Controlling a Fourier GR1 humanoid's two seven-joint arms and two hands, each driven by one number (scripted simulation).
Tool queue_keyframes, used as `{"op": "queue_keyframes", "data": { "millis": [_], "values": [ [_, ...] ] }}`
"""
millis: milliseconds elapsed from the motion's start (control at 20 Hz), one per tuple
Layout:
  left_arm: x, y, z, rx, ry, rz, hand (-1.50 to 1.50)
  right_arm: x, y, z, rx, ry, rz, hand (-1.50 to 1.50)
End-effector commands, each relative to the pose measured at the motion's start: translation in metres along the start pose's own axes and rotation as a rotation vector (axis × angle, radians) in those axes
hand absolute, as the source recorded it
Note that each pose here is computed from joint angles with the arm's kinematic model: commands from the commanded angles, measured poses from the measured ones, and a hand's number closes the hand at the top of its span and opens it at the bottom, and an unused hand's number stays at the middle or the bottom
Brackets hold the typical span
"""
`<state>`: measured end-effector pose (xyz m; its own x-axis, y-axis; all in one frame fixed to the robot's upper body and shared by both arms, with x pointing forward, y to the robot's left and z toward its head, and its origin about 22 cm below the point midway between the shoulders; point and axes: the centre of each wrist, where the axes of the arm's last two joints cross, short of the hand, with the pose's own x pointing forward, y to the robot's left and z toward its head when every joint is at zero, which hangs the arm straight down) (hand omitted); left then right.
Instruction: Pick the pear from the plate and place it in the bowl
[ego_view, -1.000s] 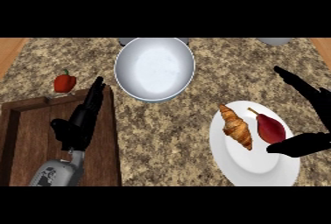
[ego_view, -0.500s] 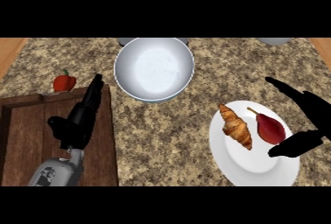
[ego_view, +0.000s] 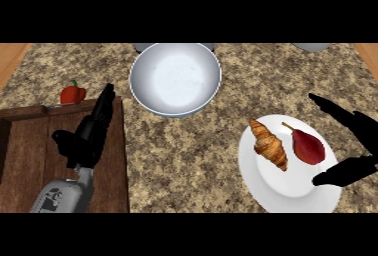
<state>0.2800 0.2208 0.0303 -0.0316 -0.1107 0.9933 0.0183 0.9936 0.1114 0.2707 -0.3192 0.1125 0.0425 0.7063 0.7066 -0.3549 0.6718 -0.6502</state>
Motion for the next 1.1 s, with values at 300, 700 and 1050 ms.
{"op": "queue_keyframes", "data": {
  "millis": [300,700,1050],
  "values": [
    [-0.014,-0.022,0.006,-0.013,0.015,0.01,0.0,-0.018,0.013,0.007,0.016,-0.029,-0.107,-1.5],
    [0.006,0.012,0.01,-0.005,0.002,0.005,0.0,-0.04,0.017,-0.007,0.032,0.008,-0.184,-1.5],
    [0.009,-0.016,0.001,0.002,-0.001,0.005,0.0,-0.042,0.039,-0.015,0.021,0.014,-0.155,-1.5]
  ]
}}
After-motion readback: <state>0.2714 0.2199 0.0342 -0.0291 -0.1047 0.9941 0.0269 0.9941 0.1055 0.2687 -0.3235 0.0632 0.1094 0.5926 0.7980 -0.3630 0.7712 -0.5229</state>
